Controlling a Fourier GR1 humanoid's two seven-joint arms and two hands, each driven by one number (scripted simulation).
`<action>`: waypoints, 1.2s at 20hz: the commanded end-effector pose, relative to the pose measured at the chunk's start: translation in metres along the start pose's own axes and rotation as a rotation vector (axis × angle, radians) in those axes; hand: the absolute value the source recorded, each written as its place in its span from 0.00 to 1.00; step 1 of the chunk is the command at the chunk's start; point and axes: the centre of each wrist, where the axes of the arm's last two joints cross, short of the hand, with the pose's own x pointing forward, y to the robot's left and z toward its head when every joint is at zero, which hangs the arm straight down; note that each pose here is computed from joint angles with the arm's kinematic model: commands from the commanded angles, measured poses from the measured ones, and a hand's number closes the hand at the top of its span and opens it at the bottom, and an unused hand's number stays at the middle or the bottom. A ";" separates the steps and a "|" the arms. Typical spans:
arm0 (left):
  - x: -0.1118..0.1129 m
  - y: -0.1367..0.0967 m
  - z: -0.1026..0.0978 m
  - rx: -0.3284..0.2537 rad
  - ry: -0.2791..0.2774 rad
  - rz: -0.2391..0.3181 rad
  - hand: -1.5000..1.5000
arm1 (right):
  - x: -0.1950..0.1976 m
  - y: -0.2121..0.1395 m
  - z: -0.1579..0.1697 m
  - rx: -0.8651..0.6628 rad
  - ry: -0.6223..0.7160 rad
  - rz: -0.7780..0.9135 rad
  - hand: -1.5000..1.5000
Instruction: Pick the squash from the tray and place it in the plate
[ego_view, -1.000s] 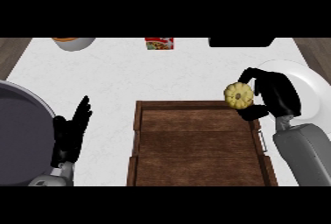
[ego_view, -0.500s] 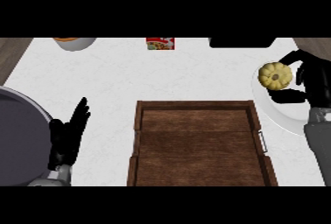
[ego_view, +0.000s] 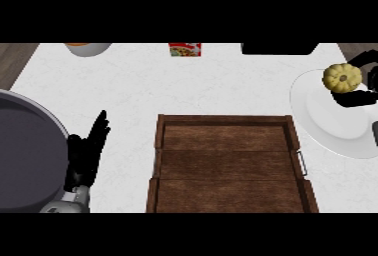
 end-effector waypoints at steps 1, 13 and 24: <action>0.001 0.015 -0.003 0.008 0.020 -0.019 0.50 | -0.003 0.009 -0.013 0.027 0.041 0.027 1.00; -0.001 0.009 -0.007 -0.009 -0.006 -0.024 0.50 | -0.080 0.017 -0.013 0.440 0.179 0.064 1.00; 0.009 -0.001 -0.012 -0.005 0.018 -0.004 0.50 | -0.102 0.002 -0.012 0.382 -0.060 -0.280 0.00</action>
